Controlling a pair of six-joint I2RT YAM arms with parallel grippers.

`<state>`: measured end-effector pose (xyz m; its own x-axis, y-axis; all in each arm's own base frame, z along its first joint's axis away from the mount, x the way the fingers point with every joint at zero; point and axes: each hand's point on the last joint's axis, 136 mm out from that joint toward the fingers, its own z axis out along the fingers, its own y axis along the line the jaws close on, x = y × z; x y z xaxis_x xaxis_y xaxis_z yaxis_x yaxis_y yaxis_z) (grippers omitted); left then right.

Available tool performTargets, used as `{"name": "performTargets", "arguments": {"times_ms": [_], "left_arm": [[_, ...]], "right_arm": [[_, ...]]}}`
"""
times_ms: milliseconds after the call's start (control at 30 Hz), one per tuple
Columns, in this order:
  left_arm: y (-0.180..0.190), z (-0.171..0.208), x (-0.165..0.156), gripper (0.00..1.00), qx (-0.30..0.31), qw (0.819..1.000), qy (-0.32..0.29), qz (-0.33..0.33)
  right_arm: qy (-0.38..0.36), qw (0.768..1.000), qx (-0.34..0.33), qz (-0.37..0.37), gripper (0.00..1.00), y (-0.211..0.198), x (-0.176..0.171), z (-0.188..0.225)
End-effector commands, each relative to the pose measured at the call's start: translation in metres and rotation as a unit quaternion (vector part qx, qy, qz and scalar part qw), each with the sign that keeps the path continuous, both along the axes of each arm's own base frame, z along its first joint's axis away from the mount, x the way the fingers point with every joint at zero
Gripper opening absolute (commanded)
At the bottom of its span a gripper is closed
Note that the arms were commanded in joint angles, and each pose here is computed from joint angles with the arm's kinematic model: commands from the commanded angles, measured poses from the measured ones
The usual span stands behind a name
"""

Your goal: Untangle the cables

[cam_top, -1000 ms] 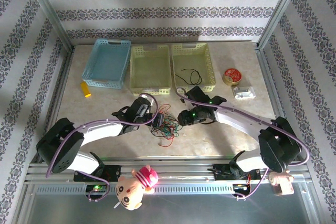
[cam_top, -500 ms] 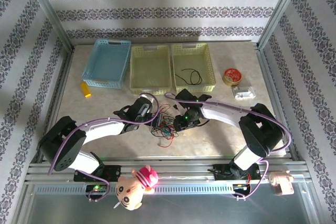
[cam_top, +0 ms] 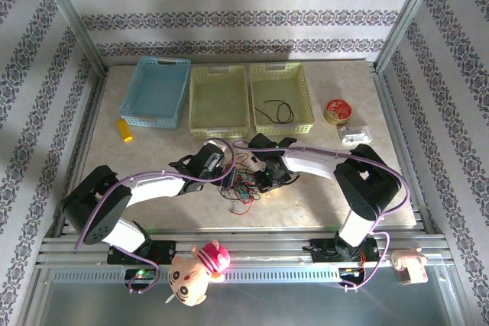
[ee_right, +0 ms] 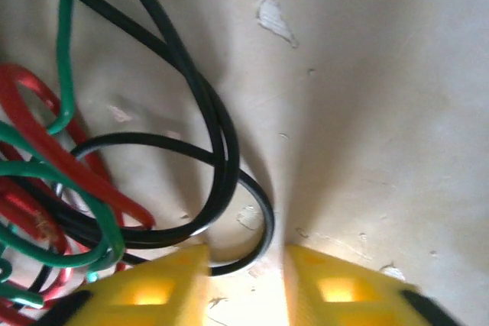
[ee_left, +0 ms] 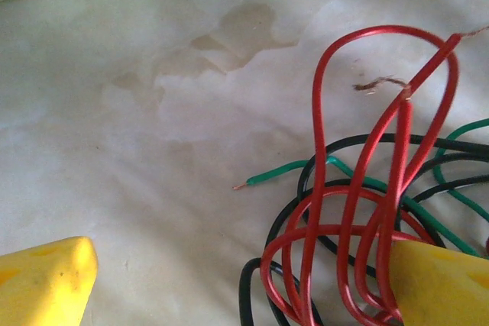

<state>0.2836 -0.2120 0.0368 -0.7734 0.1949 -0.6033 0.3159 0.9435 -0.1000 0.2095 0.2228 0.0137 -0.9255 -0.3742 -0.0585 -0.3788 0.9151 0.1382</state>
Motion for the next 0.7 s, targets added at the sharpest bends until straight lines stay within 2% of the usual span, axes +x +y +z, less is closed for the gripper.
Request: {"name": "performTargets", "arguments": {"times_ms": [0,100,267,667], "left_arm": [[-0.003,-0.002,0.002,0.97,0.014,1.0,0.0,0.001],[-0.002,-0.007,0.002,0.96,0.021,1.0,0.006,0.005],[0.003,-0.018,0.002,0.95,0.039,0.999,0.017,0.013],[0.009,-0.036,0.0,0.95,0.067,0.997,0.037,0.023]], "right_arm": [[0.001,0.999,-0.039,-0.014,0.16,-0.012,-0.001,-0.004],[-0.008,0.999,-0.034,-0.025,0.06,-0.013,0.003,-0.002],[-0.081,0.995,-0.029,-0.053,0.0,-0.023,0.03,0.026],[-0.264,0.951,-0.077,-0.145,0.0,-0.099,0.101,0.115]]}}
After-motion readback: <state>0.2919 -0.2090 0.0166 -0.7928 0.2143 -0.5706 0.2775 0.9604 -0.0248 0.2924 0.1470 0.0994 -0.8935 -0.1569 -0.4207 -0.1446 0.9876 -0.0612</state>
